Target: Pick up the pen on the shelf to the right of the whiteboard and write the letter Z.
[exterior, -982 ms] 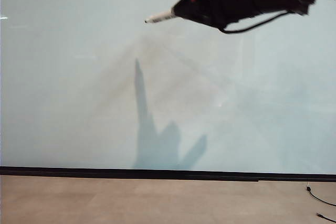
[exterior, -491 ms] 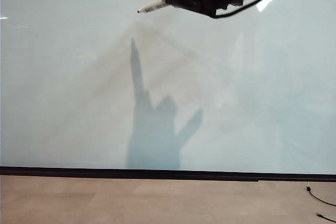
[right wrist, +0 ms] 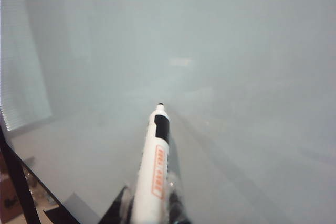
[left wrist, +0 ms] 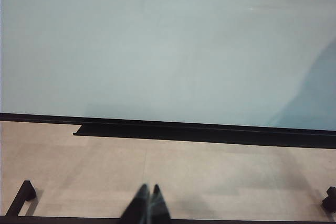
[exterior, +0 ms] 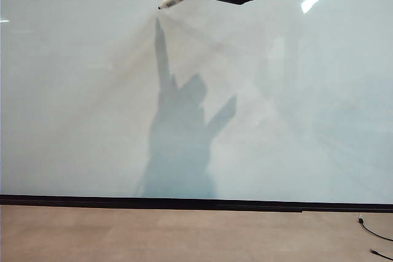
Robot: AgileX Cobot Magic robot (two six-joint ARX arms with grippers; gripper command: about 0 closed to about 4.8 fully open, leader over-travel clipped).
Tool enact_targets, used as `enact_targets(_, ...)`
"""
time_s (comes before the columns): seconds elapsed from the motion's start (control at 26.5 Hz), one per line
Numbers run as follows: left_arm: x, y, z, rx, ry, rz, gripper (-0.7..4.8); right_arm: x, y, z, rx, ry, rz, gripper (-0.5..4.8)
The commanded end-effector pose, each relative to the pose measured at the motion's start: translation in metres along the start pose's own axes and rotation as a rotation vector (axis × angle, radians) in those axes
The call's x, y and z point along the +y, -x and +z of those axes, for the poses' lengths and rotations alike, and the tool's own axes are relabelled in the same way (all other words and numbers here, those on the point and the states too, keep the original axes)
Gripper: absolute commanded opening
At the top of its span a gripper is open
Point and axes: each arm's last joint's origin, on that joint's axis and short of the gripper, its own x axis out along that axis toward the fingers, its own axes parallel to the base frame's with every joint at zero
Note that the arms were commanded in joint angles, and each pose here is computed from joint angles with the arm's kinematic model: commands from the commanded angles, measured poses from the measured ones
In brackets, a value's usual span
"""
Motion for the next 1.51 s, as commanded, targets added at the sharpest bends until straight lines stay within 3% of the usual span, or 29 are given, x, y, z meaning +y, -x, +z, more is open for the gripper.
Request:
enact_targets(0.04, 0.0, 0.0, 0.001, -0.007, -0.005, -0.003, -0.04, -0.001, -0.001, 0.004, 0.001, -0.018, -0.021, -0.05)
enact_targets(1.51, 0.0, 0.0, 0.001, -0.007, -0.005, -0.003, -0.04, -0.016, 0.012, 0.013, 0.036, -0.017, -0.141, -0.05)
